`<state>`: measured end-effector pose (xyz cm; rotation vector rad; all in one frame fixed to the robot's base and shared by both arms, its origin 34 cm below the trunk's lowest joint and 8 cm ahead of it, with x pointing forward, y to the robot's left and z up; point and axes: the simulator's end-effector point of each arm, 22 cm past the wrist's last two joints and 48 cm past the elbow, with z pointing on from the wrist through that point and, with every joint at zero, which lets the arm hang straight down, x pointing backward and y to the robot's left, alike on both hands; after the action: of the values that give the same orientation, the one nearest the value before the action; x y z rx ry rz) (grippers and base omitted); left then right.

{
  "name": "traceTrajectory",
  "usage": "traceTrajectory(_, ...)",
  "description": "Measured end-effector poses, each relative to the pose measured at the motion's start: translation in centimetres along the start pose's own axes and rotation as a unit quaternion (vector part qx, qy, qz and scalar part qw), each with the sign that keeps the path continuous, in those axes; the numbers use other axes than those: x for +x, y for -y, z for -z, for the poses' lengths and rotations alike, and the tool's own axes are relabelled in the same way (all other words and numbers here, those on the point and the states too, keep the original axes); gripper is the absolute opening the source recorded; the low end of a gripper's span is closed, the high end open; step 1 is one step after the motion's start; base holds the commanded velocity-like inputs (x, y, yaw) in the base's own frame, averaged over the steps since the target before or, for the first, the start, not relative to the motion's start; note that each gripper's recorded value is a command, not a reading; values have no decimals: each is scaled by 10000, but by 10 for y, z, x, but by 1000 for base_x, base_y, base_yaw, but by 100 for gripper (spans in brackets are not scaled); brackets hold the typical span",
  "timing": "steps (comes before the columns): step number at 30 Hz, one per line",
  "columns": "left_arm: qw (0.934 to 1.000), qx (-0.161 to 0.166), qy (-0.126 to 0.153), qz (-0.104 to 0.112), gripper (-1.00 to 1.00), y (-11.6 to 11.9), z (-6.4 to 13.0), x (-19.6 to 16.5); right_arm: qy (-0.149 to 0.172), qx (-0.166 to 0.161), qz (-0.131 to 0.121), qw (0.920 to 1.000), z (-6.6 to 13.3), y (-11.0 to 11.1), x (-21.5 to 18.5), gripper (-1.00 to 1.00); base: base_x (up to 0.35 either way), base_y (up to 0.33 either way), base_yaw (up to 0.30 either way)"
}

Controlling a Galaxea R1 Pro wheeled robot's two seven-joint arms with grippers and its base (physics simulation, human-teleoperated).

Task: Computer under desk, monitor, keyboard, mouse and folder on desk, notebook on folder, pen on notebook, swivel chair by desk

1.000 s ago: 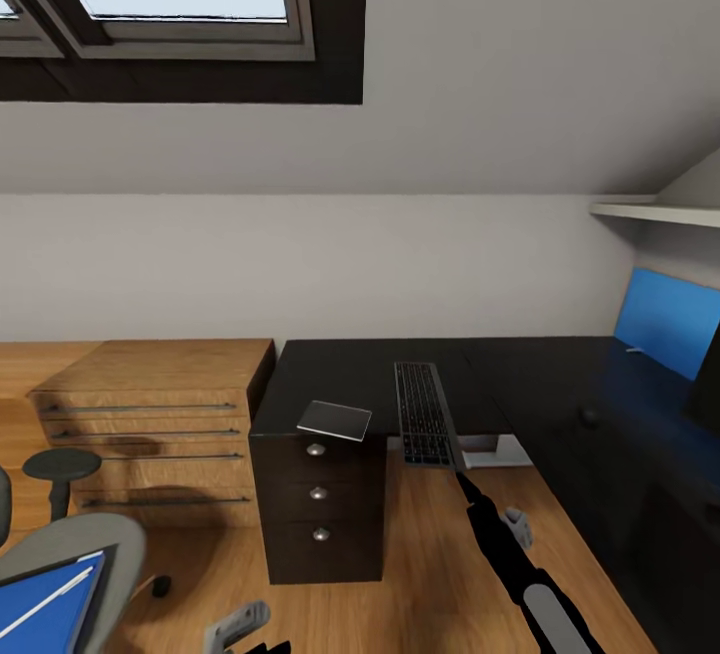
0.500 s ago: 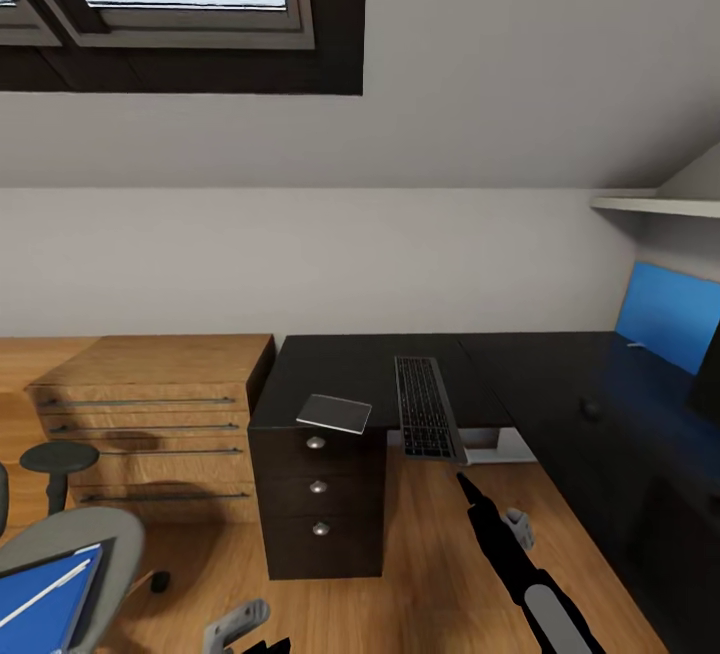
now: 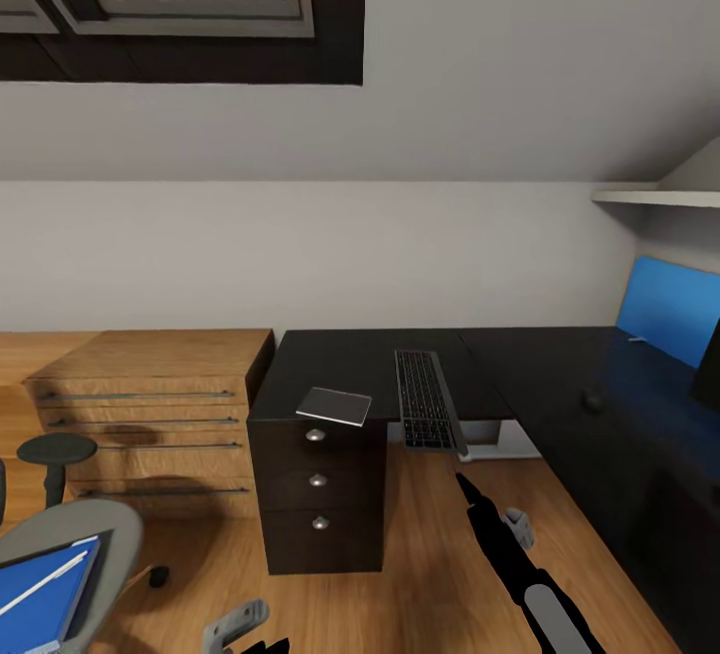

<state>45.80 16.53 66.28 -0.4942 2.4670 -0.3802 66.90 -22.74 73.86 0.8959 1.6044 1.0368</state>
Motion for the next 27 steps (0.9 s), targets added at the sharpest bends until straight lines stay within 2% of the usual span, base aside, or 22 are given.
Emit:
traceTrajectory(7,10000,1,1,-4,100,-5,-9,7,10,-6,2,10000,-1,12,5,100,0,0,0)
traceTrajectory(16,10000,42,-3,-18,100,-3,-9,8,17,-12,8,10000,-1,12,4,100,1,0,0)
traceTrajectory(27,10000,25,12,-43,100,-6,-9,7,15,-14,4,10000,-1,11,5,100,150,7,0)
